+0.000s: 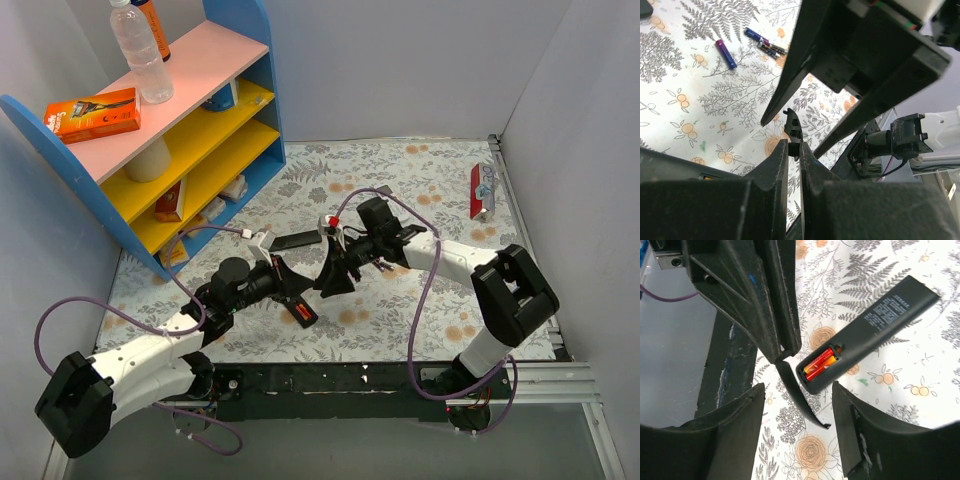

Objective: Load the batteries into the remote control

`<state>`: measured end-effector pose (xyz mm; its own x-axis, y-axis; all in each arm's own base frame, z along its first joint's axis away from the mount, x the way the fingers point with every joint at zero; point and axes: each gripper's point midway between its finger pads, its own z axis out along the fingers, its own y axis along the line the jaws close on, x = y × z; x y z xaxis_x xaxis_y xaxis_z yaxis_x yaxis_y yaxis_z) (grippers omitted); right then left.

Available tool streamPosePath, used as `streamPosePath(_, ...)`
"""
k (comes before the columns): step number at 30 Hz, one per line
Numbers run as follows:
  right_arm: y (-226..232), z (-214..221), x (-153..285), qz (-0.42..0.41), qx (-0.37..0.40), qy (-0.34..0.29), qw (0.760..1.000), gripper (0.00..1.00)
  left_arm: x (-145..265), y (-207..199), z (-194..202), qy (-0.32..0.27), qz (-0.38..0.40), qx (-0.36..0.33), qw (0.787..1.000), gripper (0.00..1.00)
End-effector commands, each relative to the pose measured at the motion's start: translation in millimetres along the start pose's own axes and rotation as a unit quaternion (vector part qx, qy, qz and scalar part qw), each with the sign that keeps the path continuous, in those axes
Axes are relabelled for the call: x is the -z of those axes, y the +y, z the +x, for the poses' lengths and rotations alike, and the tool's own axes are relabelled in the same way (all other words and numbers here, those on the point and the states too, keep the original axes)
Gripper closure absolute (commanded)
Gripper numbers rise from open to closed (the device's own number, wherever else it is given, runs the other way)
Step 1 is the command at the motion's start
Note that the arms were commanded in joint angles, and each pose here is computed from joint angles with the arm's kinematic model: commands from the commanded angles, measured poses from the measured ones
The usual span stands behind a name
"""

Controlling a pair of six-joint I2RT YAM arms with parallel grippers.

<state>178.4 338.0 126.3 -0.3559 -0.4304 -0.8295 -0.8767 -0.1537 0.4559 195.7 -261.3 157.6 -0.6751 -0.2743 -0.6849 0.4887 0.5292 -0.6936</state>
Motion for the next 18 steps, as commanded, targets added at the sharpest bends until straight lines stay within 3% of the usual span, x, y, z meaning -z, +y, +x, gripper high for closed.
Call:
streamPosePath(1, -3, -28, 12, 0.059, 0.07, -0.034, 0.995, 0.3, -3, -1, -15, -0.015, -0.017, 0.016, 1.0, 1.0)
streamPosePath(8, -10, -40, 22, 0.149, 0.128, -0.064, 0.978, 0.23, -5, 1, -17, -0.013, -0.027, 0.045, 0.999, 1.0)
streamPosePath(18, 0, -55, 25, 0.261, 0.248, -0.085, 0.929, 0.26, -6, 0, -19, -0.01, -0.031, 0.083, 0.996, 1.0)
